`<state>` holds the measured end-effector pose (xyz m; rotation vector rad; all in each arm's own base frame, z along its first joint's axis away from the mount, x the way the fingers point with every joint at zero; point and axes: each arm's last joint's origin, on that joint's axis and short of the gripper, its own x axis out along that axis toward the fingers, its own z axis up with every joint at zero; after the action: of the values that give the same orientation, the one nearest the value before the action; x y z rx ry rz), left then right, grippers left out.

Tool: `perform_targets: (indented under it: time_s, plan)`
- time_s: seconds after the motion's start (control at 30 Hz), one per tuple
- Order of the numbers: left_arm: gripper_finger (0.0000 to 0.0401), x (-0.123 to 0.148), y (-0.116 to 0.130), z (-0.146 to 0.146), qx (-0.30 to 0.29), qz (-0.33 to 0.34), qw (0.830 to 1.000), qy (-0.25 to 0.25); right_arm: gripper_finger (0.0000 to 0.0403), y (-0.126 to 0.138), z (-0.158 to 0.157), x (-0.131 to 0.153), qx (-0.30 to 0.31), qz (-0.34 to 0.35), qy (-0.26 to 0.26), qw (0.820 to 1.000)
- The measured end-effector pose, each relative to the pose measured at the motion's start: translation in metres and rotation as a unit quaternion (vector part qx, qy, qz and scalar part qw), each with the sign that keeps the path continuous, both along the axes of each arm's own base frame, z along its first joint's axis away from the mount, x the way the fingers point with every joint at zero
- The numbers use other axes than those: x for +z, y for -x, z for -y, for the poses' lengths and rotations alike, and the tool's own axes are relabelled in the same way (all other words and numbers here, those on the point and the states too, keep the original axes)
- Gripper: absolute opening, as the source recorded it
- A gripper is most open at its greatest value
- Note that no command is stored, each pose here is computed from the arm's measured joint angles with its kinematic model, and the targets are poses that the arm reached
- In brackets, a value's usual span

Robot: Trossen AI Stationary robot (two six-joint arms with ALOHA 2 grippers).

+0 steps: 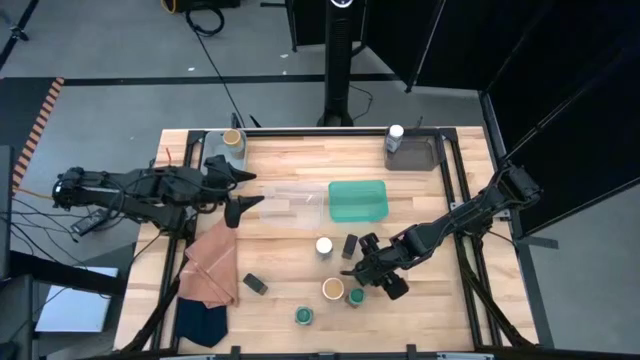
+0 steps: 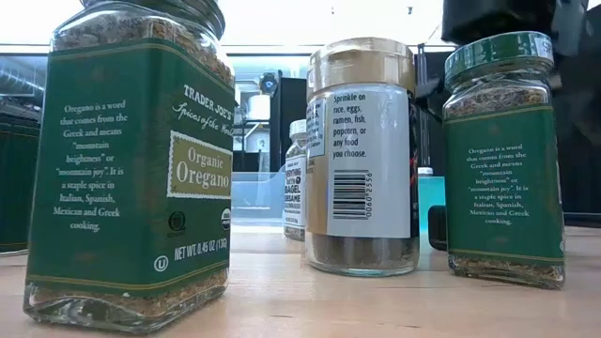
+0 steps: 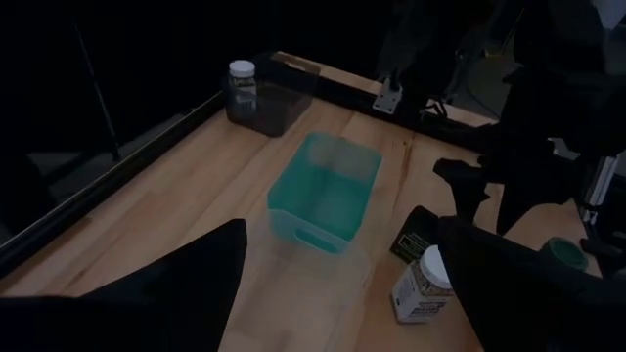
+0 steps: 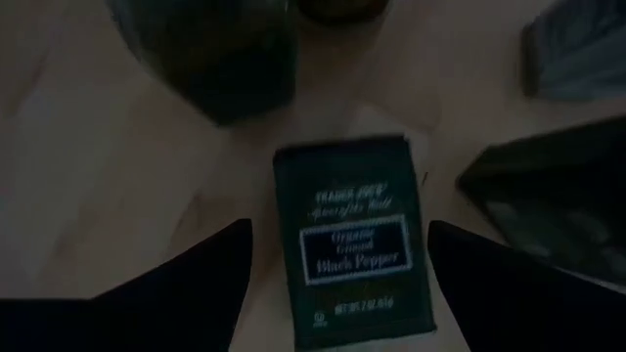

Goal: Sort spices by type
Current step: Put the bottom right green seasoning can into the green bin

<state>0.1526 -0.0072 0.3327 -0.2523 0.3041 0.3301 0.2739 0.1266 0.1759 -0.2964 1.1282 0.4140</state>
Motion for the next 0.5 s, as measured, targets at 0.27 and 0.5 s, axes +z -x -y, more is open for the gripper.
perform_targets:
  time_s: [0.27,0.5]
  plan:
    - [0.034,-0.0011,-0.0022,0.0003,0.0,-0.004,1.0,0.0,0.0357,-0.0003,0.003,-0.0022,0.002,0.01,0.022,1.0]
    - [0.034,-0.0016,-0.0029,0.0004,0.0,-0.006,1.0,0.0,0.0382,-0.0027,0.005,-0.0016,-0.007,0.018,0.019,1.0]
